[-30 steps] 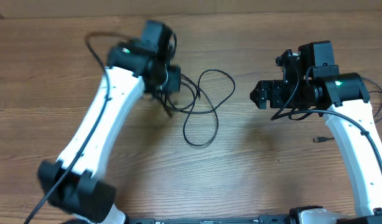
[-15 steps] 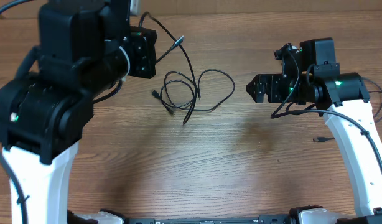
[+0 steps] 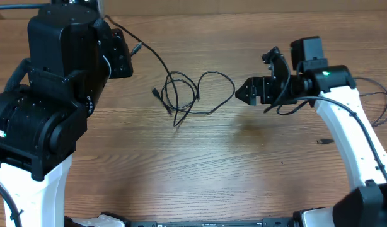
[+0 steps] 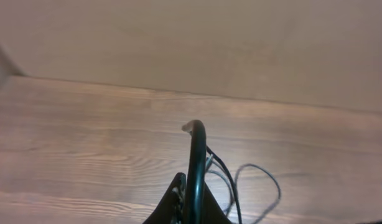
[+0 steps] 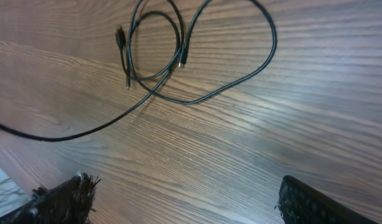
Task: Untangle cables
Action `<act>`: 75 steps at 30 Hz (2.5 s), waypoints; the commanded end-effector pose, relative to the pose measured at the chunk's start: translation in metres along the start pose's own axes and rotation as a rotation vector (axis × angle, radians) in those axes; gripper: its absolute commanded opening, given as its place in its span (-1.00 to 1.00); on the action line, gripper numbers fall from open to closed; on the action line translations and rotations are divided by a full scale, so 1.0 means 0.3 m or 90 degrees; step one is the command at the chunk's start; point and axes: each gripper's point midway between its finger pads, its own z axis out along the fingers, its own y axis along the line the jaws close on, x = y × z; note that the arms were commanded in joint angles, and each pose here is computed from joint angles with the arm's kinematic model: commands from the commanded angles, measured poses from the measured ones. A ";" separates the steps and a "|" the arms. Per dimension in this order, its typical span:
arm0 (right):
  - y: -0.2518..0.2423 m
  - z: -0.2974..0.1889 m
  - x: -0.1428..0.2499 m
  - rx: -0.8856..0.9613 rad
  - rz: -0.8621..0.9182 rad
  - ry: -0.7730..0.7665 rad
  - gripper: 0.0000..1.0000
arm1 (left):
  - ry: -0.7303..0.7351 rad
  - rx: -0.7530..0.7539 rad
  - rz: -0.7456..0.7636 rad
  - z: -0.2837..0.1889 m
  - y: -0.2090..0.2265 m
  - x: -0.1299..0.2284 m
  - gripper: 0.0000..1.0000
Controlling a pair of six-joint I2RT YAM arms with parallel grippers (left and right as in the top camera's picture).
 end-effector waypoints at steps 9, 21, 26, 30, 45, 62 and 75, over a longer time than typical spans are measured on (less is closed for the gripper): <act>0.101 0.225 0.046 -0.011 0.205 0.096 0.99 | 0.095 -0.052 0.009 0.062 0.032 0.105 -0.91; 0.231 0.385 0.024 0.019 0.217 0.052 1.00 | 0.352 -0.095 0.090 0.276 0.012 0.373 -0.92; 0.226 0.405 0.020 0.076 0.195 0.016 1.00 | 0.393 -0.090 0.094 0.339 -0.011 0.418 -0.91; 0.303 0.421 0.052 0.032 0.082 0.044 1.00 | 0.419 -0.071 0.094 0.365 -0.038 0.448 -0.92; 0.334 0.429 0.177 0.032 0.011 0.127 0.16 | 0.423 -0.071 0.096 0.371 -0.039 0.452 -0.91; 0.308 0.492 0.184 0.020 0.033 0.100 -0.85 | 0.423 -0.071 0.096 0.371 -0.039 0.452 -0.92; 0.344 0.212 -0.004 0.060 -0.068 0.010 -0.92 | 0.429 -0.044 0.085 0.373 -0.066 0.458 -0.92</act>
